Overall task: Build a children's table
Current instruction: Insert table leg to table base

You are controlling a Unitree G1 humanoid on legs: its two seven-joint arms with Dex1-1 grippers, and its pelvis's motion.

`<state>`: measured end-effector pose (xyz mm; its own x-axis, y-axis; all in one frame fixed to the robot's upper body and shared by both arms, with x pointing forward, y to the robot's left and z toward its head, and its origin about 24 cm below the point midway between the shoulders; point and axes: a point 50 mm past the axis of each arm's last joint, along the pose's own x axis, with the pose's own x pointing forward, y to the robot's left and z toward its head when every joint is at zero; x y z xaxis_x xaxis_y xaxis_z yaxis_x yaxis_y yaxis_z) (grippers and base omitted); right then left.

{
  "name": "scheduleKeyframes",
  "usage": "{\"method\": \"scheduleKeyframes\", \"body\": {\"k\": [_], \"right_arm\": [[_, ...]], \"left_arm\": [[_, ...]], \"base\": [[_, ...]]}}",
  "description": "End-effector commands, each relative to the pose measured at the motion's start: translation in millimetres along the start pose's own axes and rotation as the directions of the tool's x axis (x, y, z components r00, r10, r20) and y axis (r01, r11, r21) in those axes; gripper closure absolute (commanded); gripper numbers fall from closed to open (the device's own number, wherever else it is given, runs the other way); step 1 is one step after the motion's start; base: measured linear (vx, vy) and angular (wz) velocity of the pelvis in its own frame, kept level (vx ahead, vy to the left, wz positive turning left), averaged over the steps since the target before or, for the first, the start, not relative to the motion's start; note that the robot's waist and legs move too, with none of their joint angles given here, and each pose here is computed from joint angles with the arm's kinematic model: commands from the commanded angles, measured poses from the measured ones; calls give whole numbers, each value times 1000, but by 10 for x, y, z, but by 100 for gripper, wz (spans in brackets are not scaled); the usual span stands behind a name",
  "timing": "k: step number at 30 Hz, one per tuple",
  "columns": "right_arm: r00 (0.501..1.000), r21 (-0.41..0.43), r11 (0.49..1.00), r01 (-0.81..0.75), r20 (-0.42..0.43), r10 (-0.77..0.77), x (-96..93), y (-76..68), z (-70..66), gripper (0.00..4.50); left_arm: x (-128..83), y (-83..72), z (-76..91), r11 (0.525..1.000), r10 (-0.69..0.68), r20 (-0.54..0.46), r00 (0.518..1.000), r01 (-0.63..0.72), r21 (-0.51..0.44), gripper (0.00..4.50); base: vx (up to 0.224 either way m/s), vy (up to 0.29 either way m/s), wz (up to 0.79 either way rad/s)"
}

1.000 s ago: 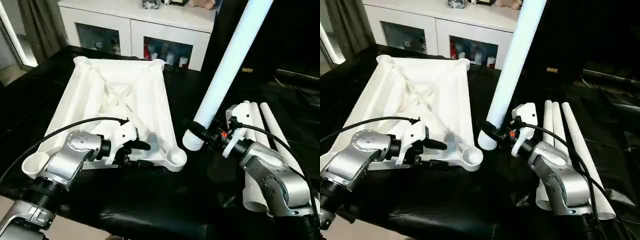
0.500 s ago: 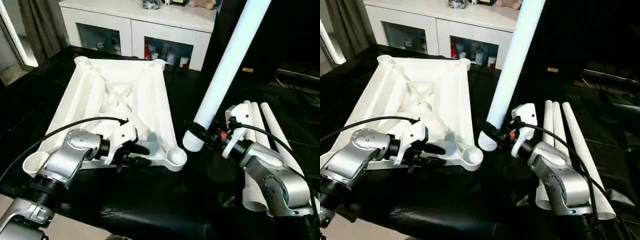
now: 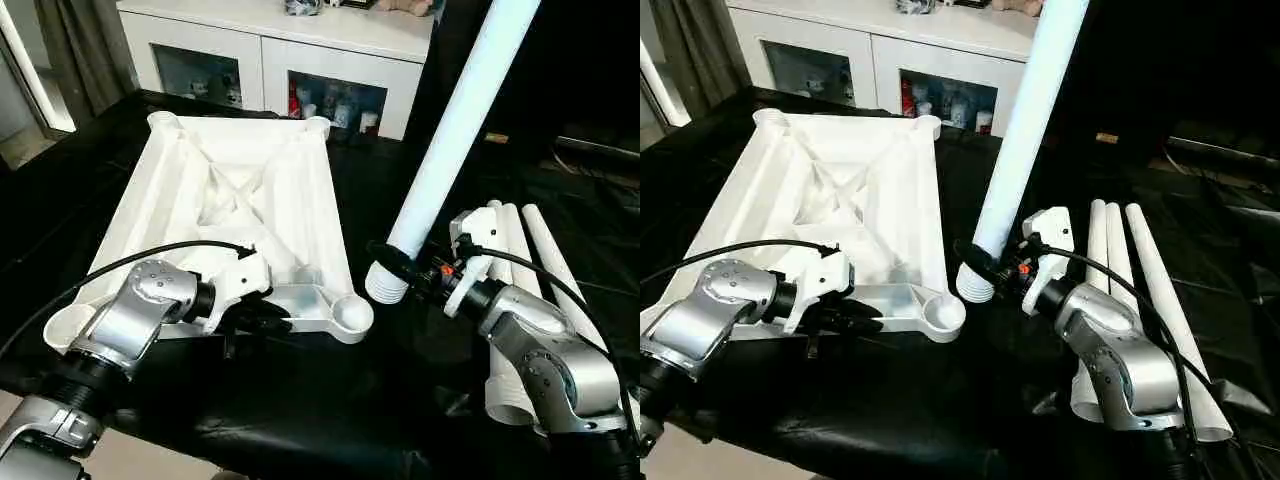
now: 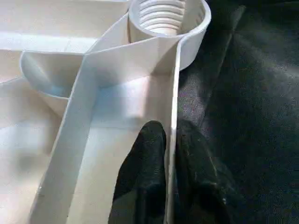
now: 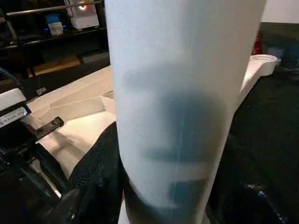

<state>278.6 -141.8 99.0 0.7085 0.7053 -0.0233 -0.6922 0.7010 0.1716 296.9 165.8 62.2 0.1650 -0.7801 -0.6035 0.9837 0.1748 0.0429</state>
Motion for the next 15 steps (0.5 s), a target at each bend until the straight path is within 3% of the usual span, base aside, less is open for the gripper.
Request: {"method": "scheduleKeyframes", "body": {"k": [1,4,9,11,15], "right_arm": [[999,-33,999,-22,22,23,21,47,94,260],[1000,-24,999,-28,13,29,41,55,84,260],[1000,-16,1000,-2,-14,2,193,37,26,260],[999,20,999,32,-11,-32,334,4,10,260],[1000,57,998,-1,-14,2,427,24,-2,260]], "left_arm": [[-3,37,32,1000,16,-10,1000,-15,15,435],[-4,40,20,1000,23,-18,1000,-23,12,443],[29,113,-68,982,168,-52,984,-172,-80,443],[90,126,33,959,231,26,973,-223,-175,448],[115,82,82,966,210,32,977,-202,-161,450]], "base": [[0,0,0],[0,0,0],[0,0,0],[0,0,0],[0,0,0]]}}
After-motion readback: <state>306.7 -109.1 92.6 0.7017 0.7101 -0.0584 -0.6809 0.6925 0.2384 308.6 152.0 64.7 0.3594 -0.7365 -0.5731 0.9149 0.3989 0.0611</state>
